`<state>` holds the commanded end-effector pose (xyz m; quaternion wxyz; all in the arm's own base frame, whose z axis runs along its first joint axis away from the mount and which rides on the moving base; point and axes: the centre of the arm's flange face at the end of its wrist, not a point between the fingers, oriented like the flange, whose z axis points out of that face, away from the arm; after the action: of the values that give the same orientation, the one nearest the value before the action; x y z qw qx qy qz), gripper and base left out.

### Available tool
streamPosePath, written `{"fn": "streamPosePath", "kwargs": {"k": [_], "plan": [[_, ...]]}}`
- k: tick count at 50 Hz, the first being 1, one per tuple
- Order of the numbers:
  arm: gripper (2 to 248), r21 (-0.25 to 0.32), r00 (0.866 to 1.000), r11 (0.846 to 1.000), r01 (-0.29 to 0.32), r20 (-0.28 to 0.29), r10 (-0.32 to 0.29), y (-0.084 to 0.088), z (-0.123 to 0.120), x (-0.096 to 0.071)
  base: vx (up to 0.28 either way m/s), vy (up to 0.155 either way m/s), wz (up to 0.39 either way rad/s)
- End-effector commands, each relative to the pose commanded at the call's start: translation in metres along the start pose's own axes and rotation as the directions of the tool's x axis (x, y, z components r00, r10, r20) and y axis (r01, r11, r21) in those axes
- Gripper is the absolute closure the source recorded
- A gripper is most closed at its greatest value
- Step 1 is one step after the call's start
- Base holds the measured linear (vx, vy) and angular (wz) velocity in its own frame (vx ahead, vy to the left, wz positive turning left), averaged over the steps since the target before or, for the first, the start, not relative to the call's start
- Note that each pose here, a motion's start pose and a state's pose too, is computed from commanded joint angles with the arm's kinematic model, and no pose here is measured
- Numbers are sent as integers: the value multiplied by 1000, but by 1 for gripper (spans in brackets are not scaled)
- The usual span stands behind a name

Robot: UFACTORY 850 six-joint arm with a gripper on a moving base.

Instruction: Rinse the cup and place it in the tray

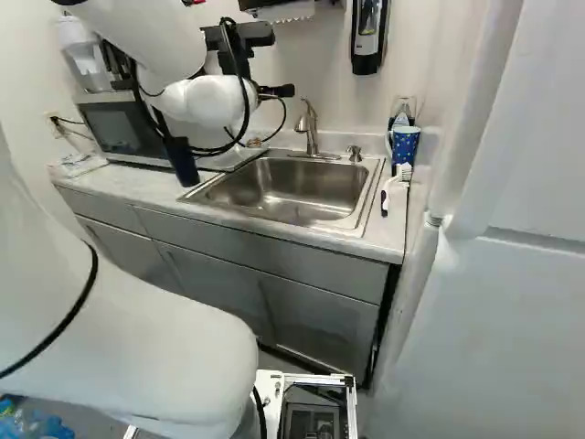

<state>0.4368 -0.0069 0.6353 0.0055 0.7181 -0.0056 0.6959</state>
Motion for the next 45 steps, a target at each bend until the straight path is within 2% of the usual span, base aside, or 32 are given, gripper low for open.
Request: {"fn": "streamPosePath", "kwargs": {"k": [21,33,45], "plan": [[3,0,1000,1000,0,1,0,0,2,0,0,0,0],[3,-1,1000,1000,0,7,0,0,12,1,0,0,0],[3,-5,999,1000,0,39,0,2,25,-1,0,0,0]]}}
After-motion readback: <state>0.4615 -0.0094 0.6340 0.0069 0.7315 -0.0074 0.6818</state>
